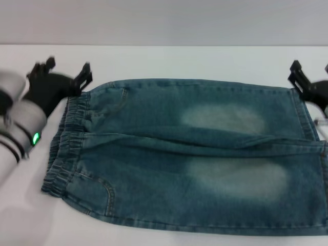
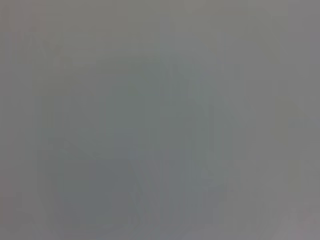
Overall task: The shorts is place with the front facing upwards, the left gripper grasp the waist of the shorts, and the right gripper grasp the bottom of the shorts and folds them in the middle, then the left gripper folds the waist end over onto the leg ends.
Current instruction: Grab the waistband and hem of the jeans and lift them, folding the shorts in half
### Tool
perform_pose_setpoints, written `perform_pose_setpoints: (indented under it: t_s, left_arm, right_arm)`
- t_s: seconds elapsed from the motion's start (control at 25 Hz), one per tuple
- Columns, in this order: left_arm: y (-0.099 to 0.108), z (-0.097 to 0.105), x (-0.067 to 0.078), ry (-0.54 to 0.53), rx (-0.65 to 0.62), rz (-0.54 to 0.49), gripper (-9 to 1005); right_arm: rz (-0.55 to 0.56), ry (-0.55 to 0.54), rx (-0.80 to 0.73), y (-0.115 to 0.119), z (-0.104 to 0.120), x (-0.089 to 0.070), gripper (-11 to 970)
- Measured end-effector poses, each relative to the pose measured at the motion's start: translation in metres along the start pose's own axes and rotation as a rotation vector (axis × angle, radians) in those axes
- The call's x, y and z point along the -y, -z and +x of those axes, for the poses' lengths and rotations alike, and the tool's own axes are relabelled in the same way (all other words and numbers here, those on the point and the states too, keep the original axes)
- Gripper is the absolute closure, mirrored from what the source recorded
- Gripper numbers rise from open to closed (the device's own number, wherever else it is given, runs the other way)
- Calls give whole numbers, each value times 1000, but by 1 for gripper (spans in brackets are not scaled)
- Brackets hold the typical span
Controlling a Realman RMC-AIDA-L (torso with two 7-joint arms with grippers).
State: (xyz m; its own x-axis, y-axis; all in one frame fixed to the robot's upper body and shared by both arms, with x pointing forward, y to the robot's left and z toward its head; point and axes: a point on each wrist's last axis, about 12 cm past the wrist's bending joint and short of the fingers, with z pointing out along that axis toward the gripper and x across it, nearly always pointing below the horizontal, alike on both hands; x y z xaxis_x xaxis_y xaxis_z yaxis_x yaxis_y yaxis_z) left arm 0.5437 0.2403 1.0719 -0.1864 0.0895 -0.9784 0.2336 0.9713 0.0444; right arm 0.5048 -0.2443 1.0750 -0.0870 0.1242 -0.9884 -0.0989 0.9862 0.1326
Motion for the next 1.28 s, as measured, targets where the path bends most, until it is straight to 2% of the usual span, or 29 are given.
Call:
perform_pose_setpoints:
  t_s: [0.08,0.12,0.16,0.24,0.28,0.36,0.44,0.6,0.84,1.04,1.28]
  left_arm:
    - [2,-32,4,-35,-71,22,163]
    - [3,-47,5,-50,-91,31,164]
    - [4,-56,6,-61,-135,40,165]
    - [8,-74,7,-81,-215,59,166]
    - [11,-82,7,-86,-255,68,167]
    - [15,-92,6,-90,-329,80,169]
    - [20,-97,4,-90,-410,88,170]
    - [29,-102,2,-89,-562,104,173]
    - [42,-97,-1,-72,-738,109,177]
    - [49,-91,1,-35,-813,100,181]
    - [51,-84,2,-10,-862,93,185]
  right_arm:
    - [-18,-4,-60,-5,-25,0,168]
    - [-58,-31,-146,-9,-52,0,168]
    - [-58,-31,-146,-9,-52,0,168]
    - [-114,-85,-288,-8,-76,7,168]
    - [-114,-85,-288,-8,-76,7,168]
    - [-120,-141,-385,-7,-89,14,169]
    - [-97,-150,-515,-5,-99,23,169]
    - [-68,-103,-673,8,-111,31,169]
    - [-4,-100,-728,36,-122,38,170]
    - [68,-83,-755,45,-120,47,170]
    - [104,-60,-757,42,-114,52,171]
